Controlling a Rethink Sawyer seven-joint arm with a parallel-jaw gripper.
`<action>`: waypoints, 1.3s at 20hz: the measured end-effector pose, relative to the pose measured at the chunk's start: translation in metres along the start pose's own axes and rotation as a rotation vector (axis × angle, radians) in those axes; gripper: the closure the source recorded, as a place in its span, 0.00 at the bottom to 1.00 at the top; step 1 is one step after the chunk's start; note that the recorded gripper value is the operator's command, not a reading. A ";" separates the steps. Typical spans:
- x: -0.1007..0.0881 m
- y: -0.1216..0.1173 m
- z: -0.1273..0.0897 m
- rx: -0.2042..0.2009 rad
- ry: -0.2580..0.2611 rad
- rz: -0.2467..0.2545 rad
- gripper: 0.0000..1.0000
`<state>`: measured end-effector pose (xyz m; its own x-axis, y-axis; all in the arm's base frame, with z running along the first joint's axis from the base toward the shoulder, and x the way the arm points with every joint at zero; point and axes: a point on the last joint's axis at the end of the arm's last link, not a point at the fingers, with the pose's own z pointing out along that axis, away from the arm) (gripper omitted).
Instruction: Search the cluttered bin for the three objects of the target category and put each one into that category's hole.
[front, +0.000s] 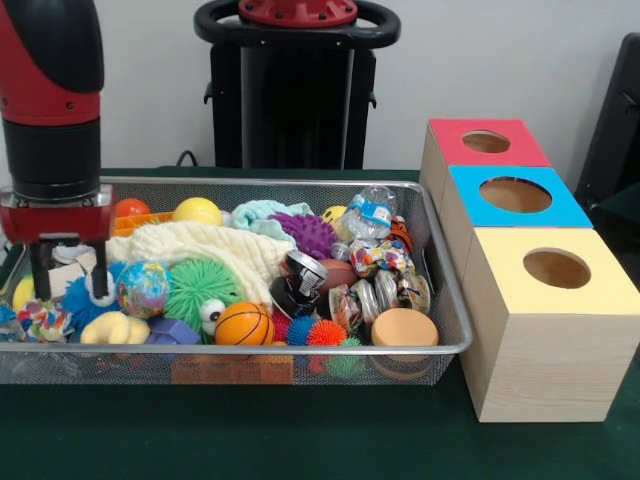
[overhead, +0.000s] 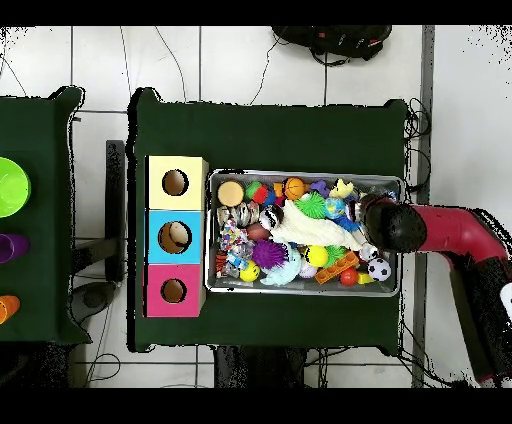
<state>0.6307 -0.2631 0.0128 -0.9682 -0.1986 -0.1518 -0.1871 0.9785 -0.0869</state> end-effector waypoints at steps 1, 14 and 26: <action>0.005 -0.007 0.000 0.002 0.001 0.012 0.00; 0.023 -0.012 0.016 -0.023 0.017 0.042 0.00; 0.023 -0.004 0.052 -0.017 0.003 0.009 0.00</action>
<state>0.6182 -0.2742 -0.0418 -0.9703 -0.1899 -0.1500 -0.1813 0.9810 -0.0690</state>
